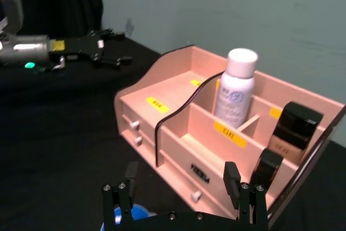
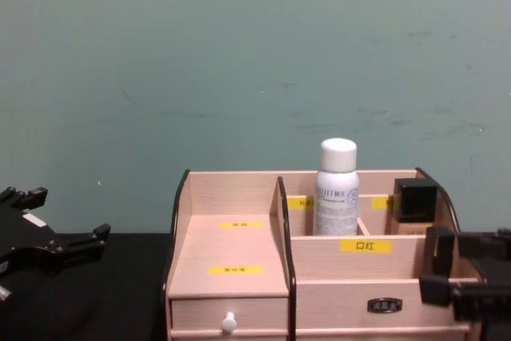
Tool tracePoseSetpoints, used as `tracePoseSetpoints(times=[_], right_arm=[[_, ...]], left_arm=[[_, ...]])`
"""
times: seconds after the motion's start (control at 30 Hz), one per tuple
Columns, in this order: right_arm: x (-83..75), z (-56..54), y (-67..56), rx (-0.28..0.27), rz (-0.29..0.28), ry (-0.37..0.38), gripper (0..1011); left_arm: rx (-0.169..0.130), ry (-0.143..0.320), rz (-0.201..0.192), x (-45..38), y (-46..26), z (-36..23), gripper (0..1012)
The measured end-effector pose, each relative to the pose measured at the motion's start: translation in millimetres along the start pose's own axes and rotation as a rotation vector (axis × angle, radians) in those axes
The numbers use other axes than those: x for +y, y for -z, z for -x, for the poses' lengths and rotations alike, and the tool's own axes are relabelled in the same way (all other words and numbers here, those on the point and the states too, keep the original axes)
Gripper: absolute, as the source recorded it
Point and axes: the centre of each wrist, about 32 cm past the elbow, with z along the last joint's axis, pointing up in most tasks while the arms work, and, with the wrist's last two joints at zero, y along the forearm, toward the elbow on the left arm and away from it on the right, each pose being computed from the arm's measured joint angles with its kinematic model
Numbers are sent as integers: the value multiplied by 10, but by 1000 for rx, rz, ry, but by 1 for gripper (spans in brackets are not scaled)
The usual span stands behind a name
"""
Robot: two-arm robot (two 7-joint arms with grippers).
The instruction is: Pick up the facial cleanser and watermelon frost from the table and place them into the tiered storage box.
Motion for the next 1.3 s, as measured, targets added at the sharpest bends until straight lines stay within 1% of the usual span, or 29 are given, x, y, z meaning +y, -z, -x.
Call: tracePoseSetpoints(times=[0.17,0.47,0.63,0.8,1.07,1.3], right_arm=[[-43,29,47,-11,18,-30,1002],[-50,55,125,-47,52,-78,1002],[-21,52,181,-72,73,-104,1002],[-3,39,211,-80,85,-121,1002],[39,27,249,-83,95,-150,1002],[121,29,279,-82,105,-165,1002]], left_arm=[[0,0,0,0,0,0,1001],[0,0,0,0,0,0,1001],[0,0,0,0,0,0,1001],[0,0,0,0,0,0,1001],[0,0,0,0,0,0,1001],[0,0,0,0,0,0,1001]])
